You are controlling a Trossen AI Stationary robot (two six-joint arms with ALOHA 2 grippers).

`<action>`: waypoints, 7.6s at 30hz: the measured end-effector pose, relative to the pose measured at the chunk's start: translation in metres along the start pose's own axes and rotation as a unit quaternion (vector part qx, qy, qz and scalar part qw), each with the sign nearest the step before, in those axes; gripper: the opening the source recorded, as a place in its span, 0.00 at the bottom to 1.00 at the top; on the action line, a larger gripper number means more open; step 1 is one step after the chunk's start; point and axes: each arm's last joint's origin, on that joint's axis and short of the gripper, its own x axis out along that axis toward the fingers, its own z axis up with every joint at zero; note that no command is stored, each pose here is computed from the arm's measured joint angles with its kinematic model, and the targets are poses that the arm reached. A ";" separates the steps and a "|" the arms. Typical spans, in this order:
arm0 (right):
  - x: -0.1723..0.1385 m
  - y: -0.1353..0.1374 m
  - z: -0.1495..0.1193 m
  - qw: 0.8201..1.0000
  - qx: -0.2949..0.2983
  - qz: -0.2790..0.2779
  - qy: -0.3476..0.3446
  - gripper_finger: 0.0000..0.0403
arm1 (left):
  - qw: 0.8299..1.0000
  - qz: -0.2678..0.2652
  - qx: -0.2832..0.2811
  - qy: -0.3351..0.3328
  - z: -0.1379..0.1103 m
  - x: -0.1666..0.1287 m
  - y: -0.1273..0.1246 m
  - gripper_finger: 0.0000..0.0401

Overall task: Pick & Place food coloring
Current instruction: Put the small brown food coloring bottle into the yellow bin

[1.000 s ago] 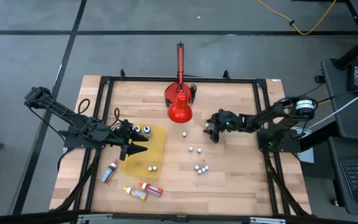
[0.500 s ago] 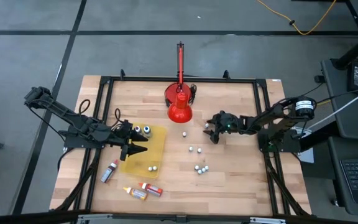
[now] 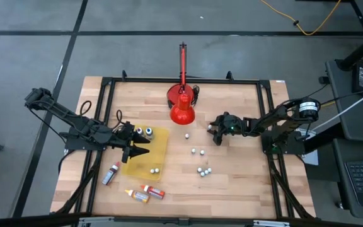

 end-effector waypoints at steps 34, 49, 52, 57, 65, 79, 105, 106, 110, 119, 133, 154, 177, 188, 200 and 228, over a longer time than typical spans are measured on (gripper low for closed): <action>-0.082 0.077 0.127 0.997 0.068 0.011 0.016 0.13 | 0.983 0.085 0.157 0.031 0.104 -0.038 -0.043 0.69; -0.162 0.135 0.262 0.997 0.051 -0.012 -0.061 0.13 | 0.964 0.128 0.215 0.087 0.153 -0.031 -0.076 0.69; -0.154 0.148 0.280 0.998 0.033 -0.013 -0.058 0.13 | 0.959 0.133 0.233 0.088 0.162 -0.021 -0.082 0.69; -0.133 0.170 0.304 0.998 0.015 0.013 -0.062 0.13 | 0.952 0.138 0.253 0.105 0.174 -0.008 -0.086 0.69; -0.086 0.201 0.321 0.997 -0.035 0.048 -0.043 0.13 | 0.943 0.133 0.264 0.153 0.186 0.007 -0.088 0.69; -0.061 0.215 0.324 0.996 -0.037 0.068 -0.041 0.13 | 0.935 0.111 0.261 0.213 0.175 0.033 -0.085 0.65; -0.061 0.216 0.324 0.996 -0.036 0.069 -0.042 0.14 | 0.937 0.114 0.248 0.216 0.174 0.038 -0.084 0.51; -0.061 0.216 0.324 0.996 -0.036 0.069 -0.043 0.14 | 0.938 0.115 0.247 0.215 0.174 0.038 -0.084 0.50; -0.062 0.216 0.323 0.996 -0.036 0.066 -0.044 0.14 | 0.940 0.116 0.248 0.203 0.175 0.038 -0.085 0.47; -0.063 0.216 0.323 0.996 -0.036 0.064 -0.043 0.14 | 0.942 0.112 0.250 0.196 0.177 0.038 -0.086 0.37; -0.063 0.217 0.322 0.996 -0.039 0.065 -0.039 0.14 | 0.942 0.111 0.247 0.198 0.176 0.038 -0.086 0.26; -0.062 0.217 0.322 0.995 -0.055 0.067 -0.044 0.36 | 0.938 0.106 0.246 0.218 0.174 0.036 -0.084 0.14; -0.077 0.247 0.298 0.987 -0.073 0.144 0.023 0.64 | 0.930 0.126 0.254 0.234 0.128 0.005 -0.085 0.13; -0.094 0.273 0.277 0.992 -0.063 0.105 0.016 0.64 | 0.929 0.149 0.242 0.237 0.044 0.007 -0.057 0.13; -0.096 0.276 0.275 0.993 -0.035 0.108 0.019 0.64 | 0.937 0.142 0.252 0.195 -0.036 0.009 -0.041 0.13; -0.100 0.282 0.271 0.993 -0.028 0.115 0.021 0.64 | 0.943 0.172 0.197 0.207 -0.136 0.057 -0.014 0.14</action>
